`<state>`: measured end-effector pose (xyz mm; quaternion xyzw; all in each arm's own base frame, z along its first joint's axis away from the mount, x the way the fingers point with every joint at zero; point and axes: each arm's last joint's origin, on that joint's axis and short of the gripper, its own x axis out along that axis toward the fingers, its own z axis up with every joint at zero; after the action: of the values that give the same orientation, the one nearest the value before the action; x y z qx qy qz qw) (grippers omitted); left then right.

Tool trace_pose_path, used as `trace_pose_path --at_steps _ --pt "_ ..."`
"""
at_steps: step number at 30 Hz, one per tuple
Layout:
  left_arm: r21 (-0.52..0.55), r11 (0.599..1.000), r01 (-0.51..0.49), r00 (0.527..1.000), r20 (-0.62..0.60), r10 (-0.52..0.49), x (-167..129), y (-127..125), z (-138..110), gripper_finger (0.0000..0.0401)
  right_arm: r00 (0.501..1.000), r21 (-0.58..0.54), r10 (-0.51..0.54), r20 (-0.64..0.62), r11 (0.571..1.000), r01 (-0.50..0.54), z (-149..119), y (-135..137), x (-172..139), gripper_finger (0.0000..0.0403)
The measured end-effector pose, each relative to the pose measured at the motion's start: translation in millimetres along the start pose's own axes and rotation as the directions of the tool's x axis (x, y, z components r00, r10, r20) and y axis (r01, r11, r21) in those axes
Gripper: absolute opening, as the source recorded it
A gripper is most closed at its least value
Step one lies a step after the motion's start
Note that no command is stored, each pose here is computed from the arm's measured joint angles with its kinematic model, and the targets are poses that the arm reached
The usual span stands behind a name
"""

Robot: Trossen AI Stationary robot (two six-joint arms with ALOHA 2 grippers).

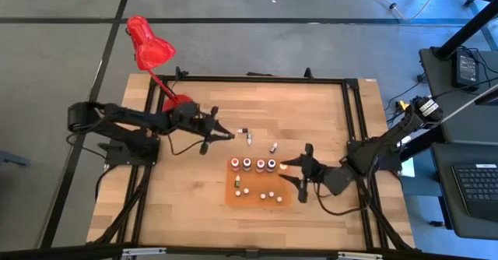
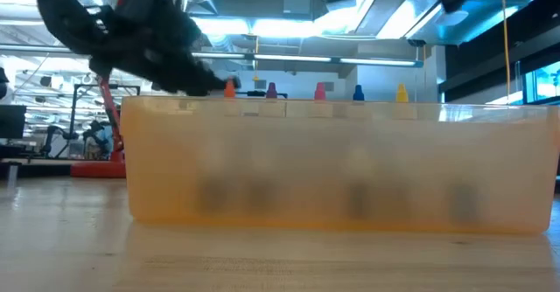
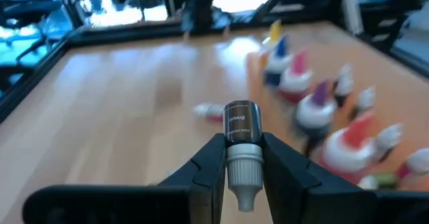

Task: Pick & Place food coloring
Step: Put the small brown food coloring bottle into the orange bin

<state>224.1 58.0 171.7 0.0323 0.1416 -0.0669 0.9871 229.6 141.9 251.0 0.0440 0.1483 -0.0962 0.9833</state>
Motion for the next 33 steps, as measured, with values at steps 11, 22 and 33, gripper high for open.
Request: trace_pose_path --at_steps 11,22,33 --pt "0.059 0.996 -0.064 0.989 -0.13 0.071 18.9 -75.9 60.6 0.0078 0.988 -0.236 0.12 0.096 0.967 -0.094 8.4 -17.8 58.8 0.0196" --pt "0.04 0.996 -0.084 0.986 -0.142 0.089 33.7 -125.6 81.5 0.008 0.993 -0.388 0.105 0.052 0.918 -0.077 10.0 0.9 119.5 0.0196" --pt "0.018 0.999 -0.041 0.993 -0.11 0.043 31.7 -142.5 84.2 0.008 0.993 -0.398 0.118 -0.029 0.909 -0.12 19.6 16.8 140.2 0.0196"
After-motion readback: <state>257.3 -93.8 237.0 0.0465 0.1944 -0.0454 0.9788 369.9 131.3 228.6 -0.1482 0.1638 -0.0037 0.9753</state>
